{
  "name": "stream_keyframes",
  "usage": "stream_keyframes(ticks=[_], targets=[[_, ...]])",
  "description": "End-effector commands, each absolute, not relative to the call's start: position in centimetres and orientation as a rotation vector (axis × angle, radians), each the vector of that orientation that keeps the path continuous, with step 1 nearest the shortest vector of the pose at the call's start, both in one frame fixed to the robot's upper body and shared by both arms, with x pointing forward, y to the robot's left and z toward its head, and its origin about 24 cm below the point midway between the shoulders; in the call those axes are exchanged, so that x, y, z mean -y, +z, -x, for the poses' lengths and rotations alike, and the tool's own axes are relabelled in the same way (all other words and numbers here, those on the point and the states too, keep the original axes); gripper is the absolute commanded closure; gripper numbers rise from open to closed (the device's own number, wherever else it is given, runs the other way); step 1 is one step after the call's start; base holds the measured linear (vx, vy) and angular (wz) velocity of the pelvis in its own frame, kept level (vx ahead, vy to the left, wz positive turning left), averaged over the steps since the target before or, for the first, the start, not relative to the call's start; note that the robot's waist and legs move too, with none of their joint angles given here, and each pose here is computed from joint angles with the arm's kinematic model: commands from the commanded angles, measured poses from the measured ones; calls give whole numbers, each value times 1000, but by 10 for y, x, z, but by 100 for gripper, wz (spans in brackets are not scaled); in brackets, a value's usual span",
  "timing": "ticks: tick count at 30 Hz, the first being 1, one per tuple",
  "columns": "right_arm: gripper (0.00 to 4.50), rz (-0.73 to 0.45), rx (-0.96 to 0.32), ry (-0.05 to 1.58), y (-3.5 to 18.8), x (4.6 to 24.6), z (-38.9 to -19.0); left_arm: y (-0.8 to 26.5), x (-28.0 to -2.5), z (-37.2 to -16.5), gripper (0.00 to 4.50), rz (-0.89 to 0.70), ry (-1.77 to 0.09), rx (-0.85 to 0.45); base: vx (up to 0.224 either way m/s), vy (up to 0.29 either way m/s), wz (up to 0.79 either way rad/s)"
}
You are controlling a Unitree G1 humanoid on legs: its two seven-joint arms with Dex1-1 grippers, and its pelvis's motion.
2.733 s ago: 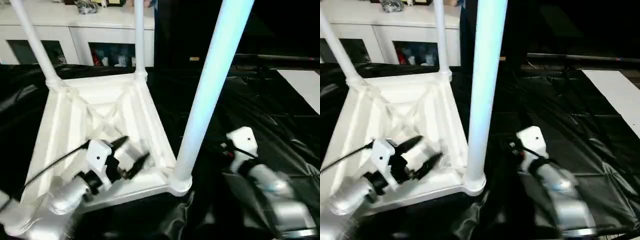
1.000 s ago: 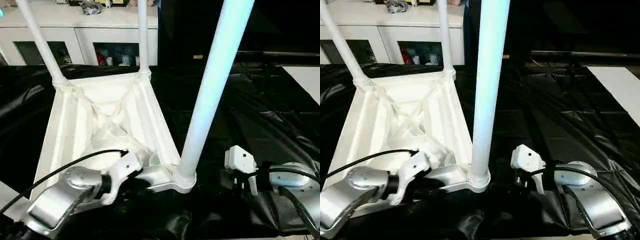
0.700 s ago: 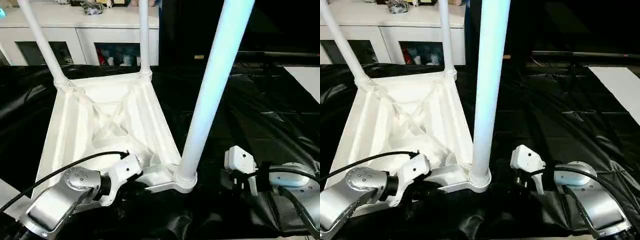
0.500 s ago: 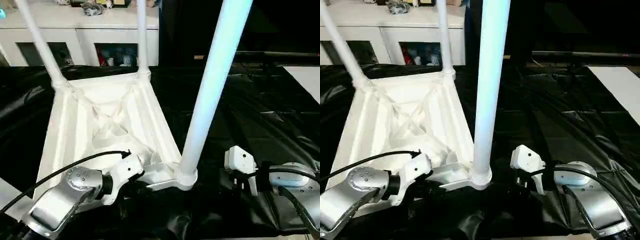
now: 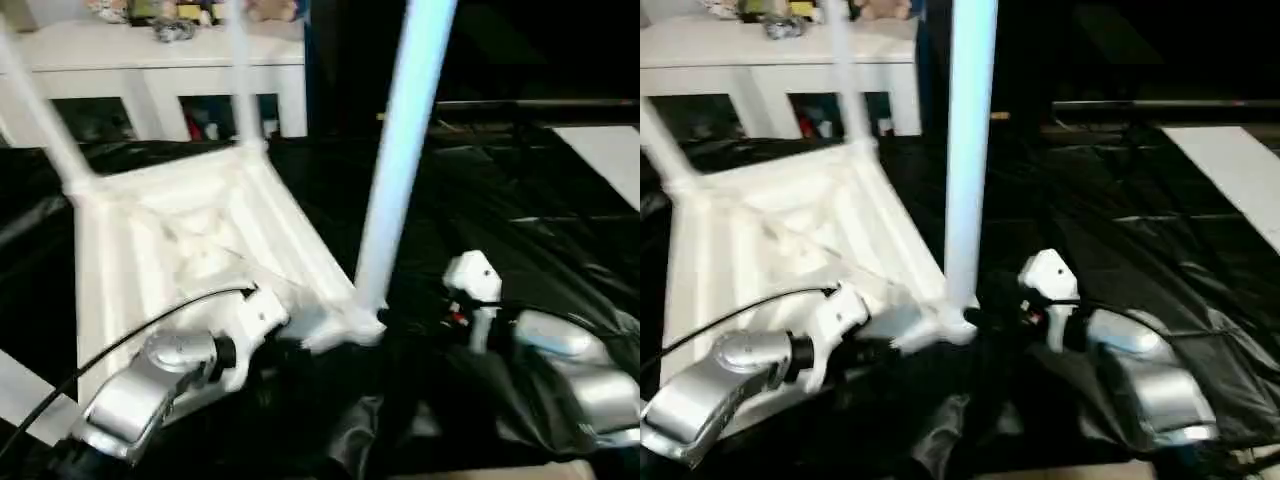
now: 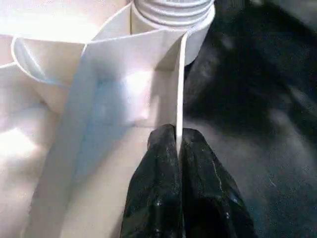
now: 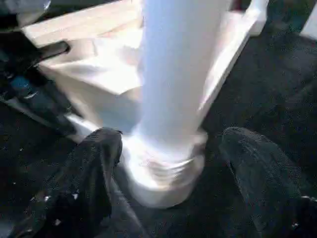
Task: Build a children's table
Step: Rotate leg to tighten
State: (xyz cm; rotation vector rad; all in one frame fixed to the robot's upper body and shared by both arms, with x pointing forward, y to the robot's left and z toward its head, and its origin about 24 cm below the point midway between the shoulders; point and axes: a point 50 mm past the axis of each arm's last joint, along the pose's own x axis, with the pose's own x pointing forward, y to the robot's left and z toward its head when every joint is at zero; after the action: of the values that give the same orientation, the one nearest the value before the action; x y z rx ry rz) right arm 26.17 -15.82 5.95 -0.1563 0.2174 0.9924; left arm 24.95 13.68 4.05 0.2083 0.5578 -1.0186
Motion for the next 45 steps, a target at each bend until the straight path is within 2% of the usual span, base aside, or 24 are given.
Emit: stream_keyframes(ticks=[1, 3, 7, 11, 20, 29, 36, 37, 39, 42, 45], targets=[[49, 185, -193, 1005, 61, 152, -267, 38, -136, -250, 450, -169, -1024, -553, 0, 0, 0], [28, 211, -177, 992, 59, 144, -274, 34, -134, -249, 450, -171, -1049, -575, 0, 0, 0], [2, 234, -164, 941, 59, 143, -284, 31, -134, -247, 450, -186, -1074, -592, 0, 0, 0], [2, 282, -156, 945, 56, 142, -294, 28, -139, -244, 450, -247, -1110, -632, 0, 0, 0], [2, 277, -257, 1138, 45, 142, -285, 29, -141, -247, 450, -275, -1134, -634, 0, 0, 0], [2, 284, -245, 1130, 44, 145, -293, 30, -143, -247, 450, -290, -1165, -636, 0, 0, 0], [2, 242, -217, 1113, 43, 144, -300, 31, -143, -247, 450, -289, -1185, -640, 0, 0, 0], [29, 226, -203, 1107, 43, 143, -302, 31, -143, -247, 450, -289, -1189, -641, 0, 0, 0], [29, 212, -196, 1106, 43, 141, -304, 31, -143, -247, 450, -290, -1194, -643, 0, 0, 0], [65, 218, -203, 1115, 41, 141, -304, 31, -143, -247, 450, -291, -1195, -645, 0, 0, 0], [76, 219, -207, 1119, 40, 141, -305, 31, -143, -247, 450, -291, -1197, -646, 0, 0, 0]])
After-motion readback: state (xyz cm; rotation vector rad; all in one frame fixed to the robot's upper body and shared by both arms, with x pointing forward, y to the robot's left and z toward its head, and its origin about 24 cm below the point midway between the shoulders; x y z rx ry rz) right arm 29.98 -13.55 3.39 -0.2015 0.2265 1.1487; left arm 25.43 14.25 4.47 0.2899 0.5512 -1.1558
